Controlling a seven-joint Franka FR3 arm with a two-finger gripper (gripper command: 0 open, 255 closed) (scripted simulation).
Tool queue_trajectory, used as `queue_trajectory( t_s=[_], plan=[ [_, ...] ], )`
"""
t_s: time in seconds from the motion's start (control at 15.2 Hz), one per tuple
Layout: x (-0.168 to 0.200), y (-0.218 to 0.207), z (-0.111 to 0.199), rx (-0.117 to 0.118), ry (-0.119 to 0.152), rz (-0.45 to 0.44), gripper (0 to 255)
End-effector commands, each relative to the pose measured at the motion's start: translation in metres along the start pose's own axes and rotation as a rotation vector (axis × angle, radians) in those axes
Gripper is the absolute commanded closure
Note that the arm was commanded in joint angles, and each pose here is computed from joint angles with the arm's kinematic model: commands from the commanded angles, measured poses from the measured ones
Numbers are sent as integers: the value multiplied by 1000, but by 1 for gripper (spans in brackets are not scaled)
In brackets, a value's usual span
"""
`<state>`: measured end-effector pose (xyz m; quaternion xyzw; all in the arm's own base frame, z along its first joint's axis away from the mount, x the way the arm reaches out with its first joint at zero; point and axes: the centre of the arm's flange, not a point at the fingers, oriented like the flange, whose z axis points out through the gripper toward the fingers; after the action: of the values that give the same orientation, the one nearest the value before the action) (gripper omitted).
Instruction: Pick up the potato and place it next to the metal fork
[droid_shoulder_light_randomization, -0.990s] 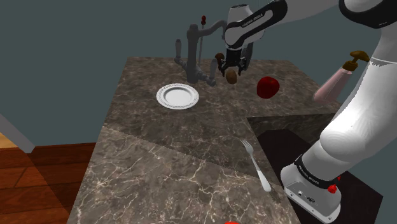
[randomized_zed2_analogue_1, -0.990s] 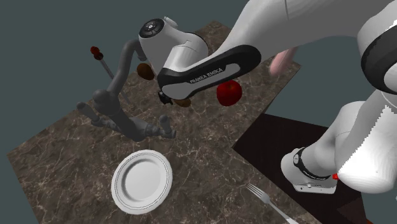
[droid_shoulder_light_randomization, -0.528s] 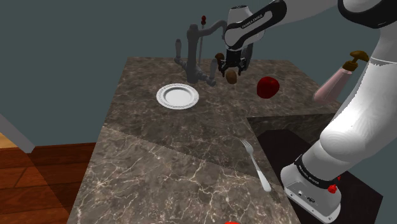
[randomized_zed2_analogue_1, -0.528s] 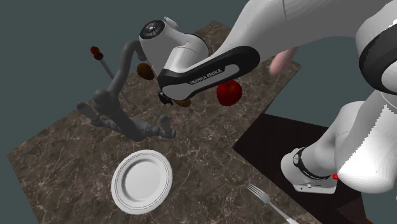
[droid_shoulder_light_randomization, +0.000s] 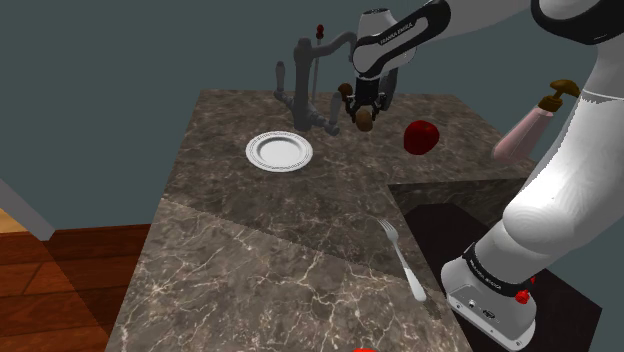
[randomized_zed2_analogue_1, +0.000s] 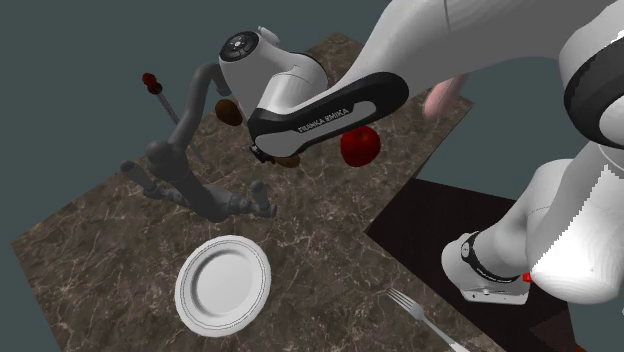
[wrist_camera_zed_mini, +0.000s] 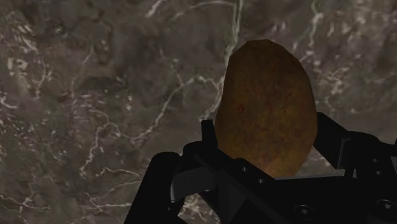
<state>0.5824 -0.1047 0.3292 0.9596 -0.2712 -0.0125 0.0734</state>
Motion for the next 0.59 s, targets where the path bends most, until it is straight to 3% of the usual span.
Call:
queue_trajectory(
  t_s=[0.0, 0.53],
  plan=[
    [0, 0, 0, 0, 0, 0, 255],
    [0, 5, -36, 0, 0, 0, 255]
  ],
)
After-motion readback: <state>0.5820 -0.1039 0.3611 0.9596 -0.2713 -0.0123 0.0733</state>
